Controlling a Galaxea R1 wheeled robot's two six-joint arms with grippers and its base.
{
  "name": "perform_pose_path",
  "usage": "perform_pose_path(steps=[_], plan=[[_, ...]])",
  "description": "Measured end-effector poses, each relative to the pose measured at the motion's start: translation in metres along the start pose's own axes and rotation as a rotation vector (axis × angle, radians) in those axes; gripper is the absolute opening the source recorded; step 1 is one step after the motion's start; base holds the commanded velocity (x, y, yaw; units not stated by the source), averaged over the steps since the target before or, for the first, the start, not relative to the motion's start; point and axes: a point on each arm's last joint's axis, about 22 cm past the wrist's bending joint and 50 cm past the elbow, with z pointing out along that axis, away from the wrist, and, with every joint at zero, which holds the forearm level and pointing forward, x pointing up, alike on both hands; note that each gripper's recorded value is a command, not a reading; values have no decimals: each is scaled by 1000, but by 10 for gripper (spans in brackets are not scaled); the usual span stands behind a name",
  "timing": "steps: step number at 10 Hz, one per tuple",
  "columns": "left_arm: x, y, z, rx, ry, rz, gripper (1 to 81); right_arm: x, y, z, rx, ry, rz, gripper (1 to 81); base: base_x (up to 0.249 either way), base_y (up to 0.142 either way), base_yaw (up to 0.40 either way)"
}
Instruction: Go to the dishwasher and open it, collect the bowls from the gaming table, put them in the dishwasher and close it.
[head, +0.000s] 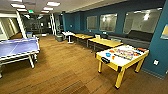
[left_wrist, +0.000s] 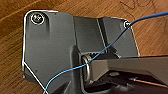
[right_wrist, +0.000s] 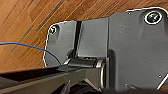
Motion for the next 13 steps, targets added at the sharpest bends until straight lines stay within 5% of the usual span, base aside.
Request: perform_pose_path(steps=[4, 13], plan=[[-2, 1, 0, -1, -2, -1, 811, 2, 2, 0, -3, 3, -1, 811, 0, 0, -302], [-4, -1, -1, 1, -5, -1, 811, 0, 3, -1, -4, -1, 0, 811, 0, -26, 0]])
